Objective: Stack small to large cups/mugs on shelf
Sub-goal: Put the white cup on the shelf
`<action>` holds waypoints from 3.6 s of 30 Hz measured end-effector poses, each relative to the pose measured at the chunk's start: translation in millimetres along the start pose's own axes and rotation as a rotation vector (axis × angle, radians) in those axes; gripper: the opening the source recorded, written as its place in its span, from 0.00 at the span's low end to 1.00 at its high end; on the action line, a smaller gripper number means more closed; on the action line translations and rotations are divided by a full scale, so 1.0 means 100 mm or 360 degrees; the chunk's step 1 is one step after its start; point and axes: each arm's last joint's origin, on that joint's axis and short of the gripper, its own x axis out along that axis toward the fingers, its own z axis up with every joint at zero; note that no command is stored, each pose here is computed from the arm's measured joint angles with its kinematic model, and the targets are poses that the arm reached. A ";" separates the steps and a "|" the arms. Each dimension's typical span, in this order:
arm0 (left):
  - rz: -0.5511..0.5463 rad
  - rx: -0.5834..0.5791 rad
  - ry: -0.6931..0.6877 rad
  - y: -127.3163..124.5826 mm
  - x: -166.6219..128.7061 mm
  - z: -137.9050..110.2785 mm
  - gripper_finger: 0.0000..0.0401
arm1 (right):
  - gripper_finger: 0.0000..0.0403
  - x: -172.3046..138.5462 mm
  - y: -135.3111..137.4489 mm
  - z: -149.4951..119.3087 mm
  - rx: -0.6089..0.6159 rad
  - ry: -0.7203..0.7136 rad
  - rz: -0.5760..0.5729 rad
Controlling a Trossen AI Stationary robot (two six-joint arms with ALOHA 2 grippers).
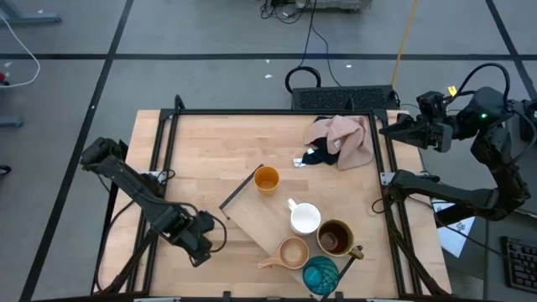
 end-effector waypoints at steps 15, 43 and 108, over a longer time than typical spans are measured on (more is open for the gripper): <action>0.0084 0.0028 0.0005 0.12 0.12 0.06 0.35 | 0.53 0.01 -0.01 0.01 -0.0021 -0.0017 -0.0017; 0.0101 0.0079 -0.0044 0.14 0.11 0.13 0.01 | 0.53 0.04 -0.04 0.03 -0.0020 -0.0016 -0.0037; -0.0096 -0.0383 -0.0273 -0.06 -0.67 0.20 0.00 | 0.53 0.17 -0.32 0.01 -0.0445 -0.0273 0.0002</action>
